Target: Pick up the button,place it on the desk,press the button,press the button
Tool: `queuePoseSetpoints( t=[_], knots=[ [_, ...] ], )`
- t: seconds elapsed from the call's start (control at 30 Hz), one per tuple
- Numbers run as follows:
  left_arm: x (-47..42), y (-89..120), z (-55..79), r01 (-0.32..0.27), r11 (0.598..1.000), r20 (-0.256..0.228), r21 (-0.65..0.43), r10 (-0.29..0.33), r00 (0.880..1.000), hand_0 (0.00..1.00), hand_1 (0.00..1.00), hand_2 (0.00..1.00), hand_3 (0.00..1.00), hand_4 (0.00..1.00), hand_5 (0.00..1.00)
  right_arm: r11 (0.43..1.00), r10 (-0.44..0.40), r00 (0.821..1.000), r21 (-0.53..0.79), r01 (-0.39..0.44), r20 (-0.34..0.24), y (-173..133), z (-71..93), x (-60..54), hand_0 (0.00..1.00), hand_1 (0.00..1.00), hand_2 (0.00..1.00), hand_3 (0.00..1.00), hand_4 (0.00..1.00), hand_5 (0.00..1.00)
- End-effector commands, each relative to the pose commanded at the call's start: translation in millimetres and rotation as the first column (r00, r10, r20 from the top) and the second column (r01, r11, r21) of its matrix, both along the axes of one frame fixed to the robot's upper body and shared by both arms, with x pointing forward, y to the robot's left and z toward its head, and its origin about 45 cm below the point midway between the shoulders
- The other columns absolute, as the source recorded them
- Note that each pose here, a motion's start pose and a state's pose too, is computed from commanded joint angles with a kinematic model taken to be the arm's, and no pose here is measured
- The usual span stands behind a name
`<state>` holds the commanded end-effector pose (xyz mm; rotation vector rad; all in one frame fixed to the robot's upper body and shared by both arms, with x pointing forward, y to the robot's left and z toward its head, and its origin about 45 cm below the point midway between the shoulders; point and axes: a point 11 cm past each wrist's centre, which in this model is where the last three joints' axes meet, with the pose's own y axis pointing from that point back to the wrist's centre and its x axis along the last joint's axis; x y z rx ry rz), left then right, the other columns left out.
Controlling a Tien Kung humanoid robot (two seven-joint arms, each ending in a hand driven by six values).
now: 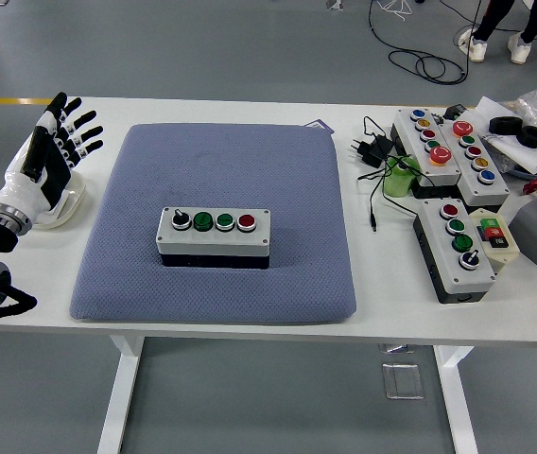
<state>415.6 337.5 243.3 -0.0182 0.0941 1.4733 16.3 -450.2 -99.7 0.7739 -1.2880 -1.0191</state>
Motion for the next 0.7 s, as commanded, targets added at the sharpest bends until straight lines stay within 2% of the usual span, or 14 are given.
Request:
queuePoseSetpoints(
  t=[0.37,0.7],
  knots=[
    [-1.5,-0.4,-3.9,-0.001,1.0,-0.011,-0.004,0.001,1.0,0.838,0.88,0.933,0.998,0.754,0.998,1.0,0.005,1.0,-0.001,-0.005,-0.001,-0.5,0.2,0.5,0.663,0.641,0.736,0.592,0.382,0.211],
    [-0.6,3.6,-1.2,-0.007,1.0,-0.009,0.006,0.007,1.0,0.836,0.879,0.932,0.998,0.75,0.998,1.0,0.008,1.0,-0.002,-0.008,0.007,-0.9,0.7,5.2,0.663,0.641,0.735,0.592,0.381,0.211]
  ],
)
